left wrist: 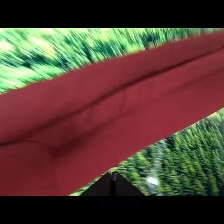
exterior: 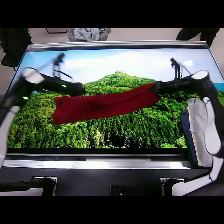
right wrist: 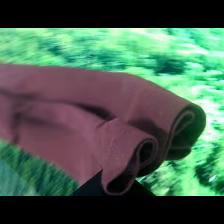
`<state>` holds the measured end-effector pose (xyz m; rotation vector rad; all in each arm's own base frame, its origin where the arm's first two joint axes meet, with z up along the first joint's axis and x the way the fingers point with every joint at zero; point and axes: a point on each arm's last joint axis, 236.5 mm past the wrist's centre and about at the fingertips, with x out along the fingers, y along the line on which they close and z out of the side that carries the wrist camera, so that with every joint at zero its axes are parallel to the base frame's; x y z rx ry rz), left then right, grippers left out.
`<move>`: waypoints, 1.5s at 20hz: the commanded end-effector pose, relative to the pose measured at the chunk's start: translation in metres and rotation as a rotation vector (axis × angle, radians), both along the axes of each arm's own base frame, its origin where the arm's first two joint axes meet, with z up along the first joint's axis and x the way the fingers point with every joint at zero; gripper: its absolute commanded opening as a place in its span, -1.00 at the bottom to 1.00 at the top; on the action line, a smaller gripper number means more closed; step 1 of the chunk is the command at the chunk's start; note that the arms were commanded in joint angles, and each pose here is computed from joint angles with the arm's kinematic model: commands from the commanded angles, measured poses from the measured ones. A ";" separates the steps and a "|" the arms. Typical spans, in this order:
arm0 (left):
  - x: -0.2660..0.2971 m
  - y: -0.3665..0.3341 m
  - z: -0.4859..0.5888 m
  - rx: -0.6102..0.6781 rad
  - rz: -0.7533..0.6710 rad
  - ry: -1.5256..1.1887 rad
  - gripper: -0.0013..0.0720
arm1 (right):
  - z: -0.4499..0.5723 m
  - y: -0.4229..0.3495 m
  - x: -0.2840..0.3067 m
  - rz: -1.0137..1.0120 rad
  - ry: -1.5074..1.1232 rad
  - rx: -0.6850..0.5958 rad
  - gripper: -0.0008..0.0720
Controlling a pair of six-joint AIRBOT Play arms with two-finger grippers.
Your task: Fold the shirts.
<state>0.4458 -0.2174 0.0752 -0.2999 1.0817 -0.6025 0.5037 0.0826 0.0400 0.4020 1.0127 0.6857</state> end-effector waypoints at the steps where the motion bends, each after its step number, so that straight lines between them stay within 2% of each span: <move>1: -0.008 -0.071 -0.059 -0.081 -0.017 0.127 -0.87 | 0.076 0.007 -0.036 0.035 -0.067 -0.030 -0.85; 4: -0.009 -0.120 -0.088 -0.215 0.024 0.224 -0.87 | 0.122 0.004 -0.069 0.013 -0.096 -0.084 -0.85; 11: -0.047 -0.228 -0.106 -0.522 0.001 0.408 -0.87 | 0.189 0.016 -0.123 -0.005 -0.151 -0.080 -0.85; 15: -0.074 -0.284 -0.106 -0.619 -0.049 0.476 -0.87 | 0.201 0.017 -0.132 -0.013 -0.179 -0.081 -0.85; 18: -0.067 -0.293 -0.098 -0.652 -0.086 0.458 -0.88 | 0.197 0.011 -0.125 -0.047 -0.178 -0.100 -0.85; 20: -0.055 -0.266 -0.091 -0.584 -0.133 0.381 -0.88 | 0.191 0.008 -0.114 -0.065 -0.170 -0.095 -0.85; 24: -0.018 -0.138 -0.067 -0.263 -0.178 0.221 -0.88 | 0.164 0.047 -0.083 -0.020 -0.158 -0.067 -0.85; 26: 0.010 -0.059 -0.026 -0.185 -0.103 0.106 -0.88 | 0.149 0.090 -0.067 0.019 -0.170 -0.037 -0.85; 30: 0.033 0.074 0.066 -0.173 0.106 -0.077 -0.88 | 0.103 0.188 -0.052 0.094 -0.127 0.034 -0.84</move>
